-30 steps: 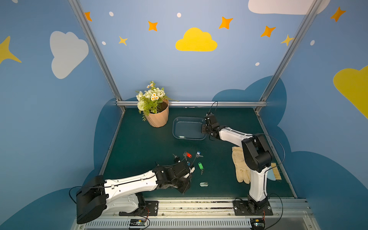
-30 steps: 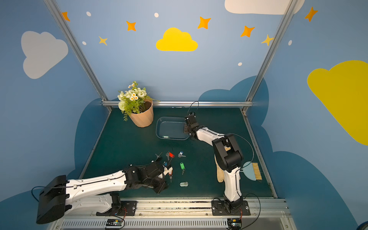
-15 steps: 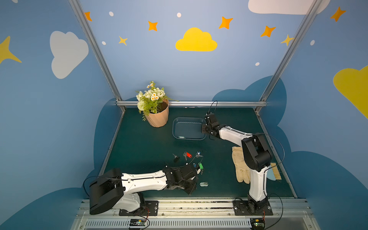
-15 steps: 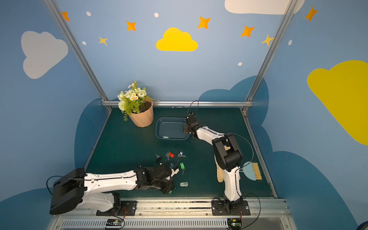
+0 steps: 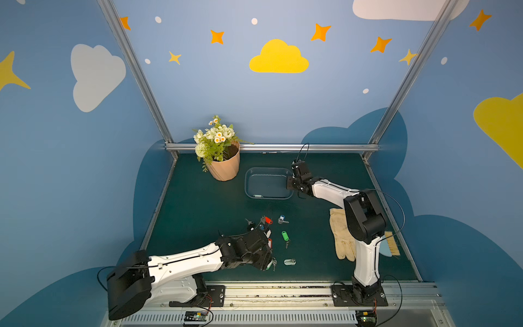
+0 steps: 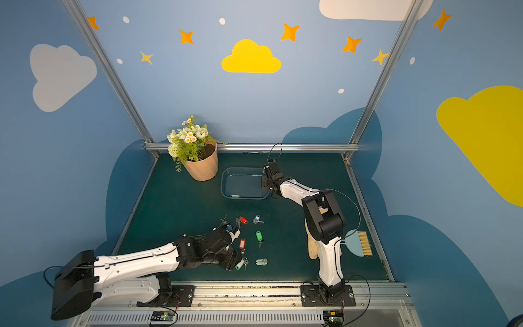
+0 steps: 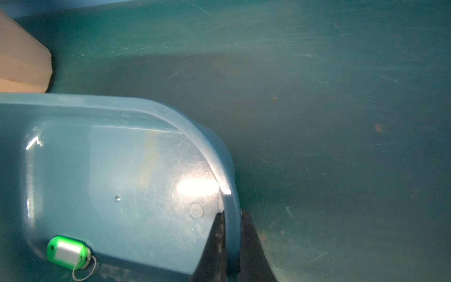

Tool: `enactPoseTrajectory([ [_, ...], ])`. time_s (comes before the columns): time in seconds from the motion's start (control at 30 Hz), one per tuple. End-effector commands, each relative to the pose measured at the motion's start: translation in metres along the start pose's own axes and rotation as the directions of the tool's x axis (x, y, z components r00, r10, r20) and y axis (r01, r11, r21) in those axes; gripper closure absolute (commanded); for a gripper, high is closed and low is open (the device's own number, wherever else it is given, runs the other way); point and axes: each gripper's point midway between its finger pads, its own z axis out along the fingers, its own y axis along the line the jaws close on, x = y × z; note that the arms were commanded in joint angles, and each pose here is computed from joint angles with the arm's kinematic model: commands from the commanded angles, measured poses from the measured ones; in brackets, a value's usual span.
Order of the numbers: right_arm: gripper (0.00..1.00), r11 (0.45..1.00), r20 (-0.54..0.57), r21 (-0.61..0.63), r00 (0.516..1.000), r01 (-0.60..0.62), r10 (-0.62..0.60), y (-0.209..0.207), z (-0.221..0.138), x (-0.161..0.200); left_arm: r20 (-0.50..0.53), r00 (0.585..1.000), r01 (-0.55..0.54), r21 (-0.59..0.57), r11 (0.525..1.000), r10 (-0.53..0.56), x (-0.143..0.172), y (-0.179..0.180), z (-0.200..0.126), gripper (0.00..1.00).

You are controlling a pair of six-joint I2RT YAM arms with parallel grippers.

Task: Take the keys out of the storage box
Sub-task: Place the key at the center of the board, then adjust the key at the center of the board.

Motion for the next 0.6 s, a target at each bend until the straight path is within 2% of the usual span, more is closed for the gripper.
enactPoseTrajectory([
  [0.0,1.0,1.0,-0.113,0.001,0.993,0.031,-0.031,-0.002,0.006,0.032,0.034,0.998,0.065,-0.123,0.99,-0.061,0.012,0.04,-0.007,0.35],
  [0.17,1.0,0.999,-0.112,-0.003,0.993,0.036,-0.036,-0.001,0.005,0.03,0.047,0.992,0.124,-0.198,0.972,-0.117,0.019,0.064,-0.007,0.34],
  [0.27,1.0,0.999,-0.114,-0.002,0.993,0.037,-0.037,-0.001,0.007,0.031,0.03,0.994,0.113,-0.235,0.966,-0.109,0.021,0.07,-0.002,0.27],
  [0.37,1.0,0.999,-0.12,0.0,0.992,0.037,-0.037,-0.002,0.008,0.033,0.0,0.995,0.092,-0.273,0.957,-0.096,0.021,0.073,0.002,0.26],
  [0.57,1.0,0.999,-0.118,0.005,0.992,0.036,-0.035,-0.003,0.009,0.033,-0.059,0.994,0.066,-0.393,0.917,-0.097,0.02,0.085,0.01,0.4],
])
